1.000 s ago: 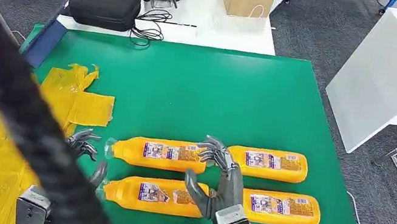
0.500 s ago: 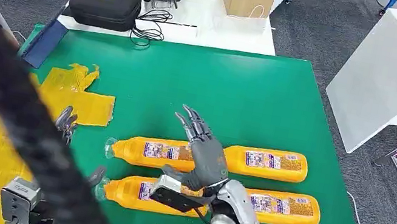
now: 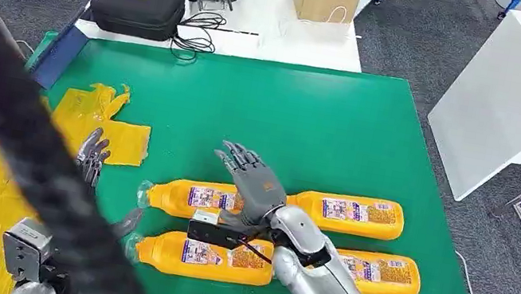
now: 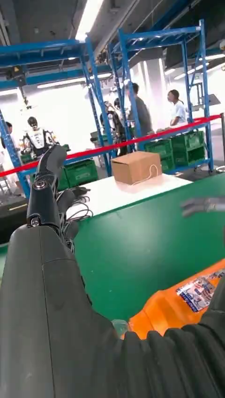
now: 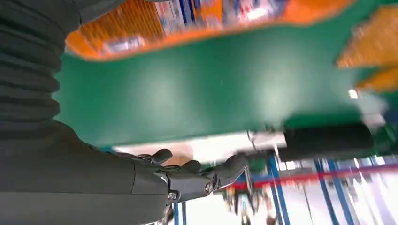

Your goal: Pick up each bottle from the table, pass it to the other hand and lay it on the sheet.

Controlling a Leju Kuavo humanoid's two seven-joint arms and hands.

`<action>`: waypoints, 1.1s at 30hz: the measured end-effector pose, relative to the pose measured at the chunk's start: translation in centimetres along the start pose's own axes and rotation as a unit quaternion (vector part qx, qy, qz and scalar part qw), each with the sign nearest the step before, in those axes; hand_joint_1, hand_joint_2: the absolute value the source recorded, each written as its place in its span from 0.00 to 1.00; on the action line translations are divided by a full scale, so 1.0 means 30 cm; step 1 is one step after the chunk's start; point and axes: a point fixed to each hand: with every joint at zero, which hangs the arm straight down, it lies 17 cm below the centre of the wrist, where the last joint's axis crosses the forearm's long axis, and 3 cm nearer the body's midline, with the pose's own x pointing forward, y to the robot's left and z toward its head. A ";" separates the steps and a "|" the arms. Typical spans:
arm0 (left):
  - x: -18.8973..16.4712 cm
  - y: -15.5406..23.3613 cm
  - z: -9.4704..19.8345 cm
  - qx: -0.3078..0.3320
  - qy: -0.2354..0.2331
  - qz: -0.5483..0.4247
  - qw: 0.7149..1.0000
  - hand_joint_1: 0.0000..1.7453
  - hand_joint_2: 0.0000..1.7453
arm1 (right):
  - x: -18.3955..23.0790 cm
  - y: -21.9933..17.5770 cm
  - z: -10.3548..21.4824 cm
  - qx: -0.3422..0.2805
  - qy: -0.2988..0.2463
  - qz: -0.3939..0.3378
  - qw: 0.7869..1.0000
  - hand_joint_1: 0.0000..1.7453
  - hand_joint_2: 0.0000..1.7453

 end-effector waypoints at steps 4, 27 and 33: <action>-0.008 -0.005 -0.003 0.000 0.004 0.007 1.000 0.00 1.00 | -0.043 0.071 -0.003 0.038 0.017 0.004 0.999 0.00 1.00; -0.028 -0.103 -0.058 -0.031 0.004 0.038 0.999 0.00 1.00 | -0.152 0.239 -0.044 0.115 0.081 0.052 0.989 0.94 1.00; -0.034 -0.126 -0.060 -0.039 0.006 0.044 0.998 0.00 1.00 | -0.144 0.251 -0.058 0.121 0.082 0.057 0.988 1.00 1.00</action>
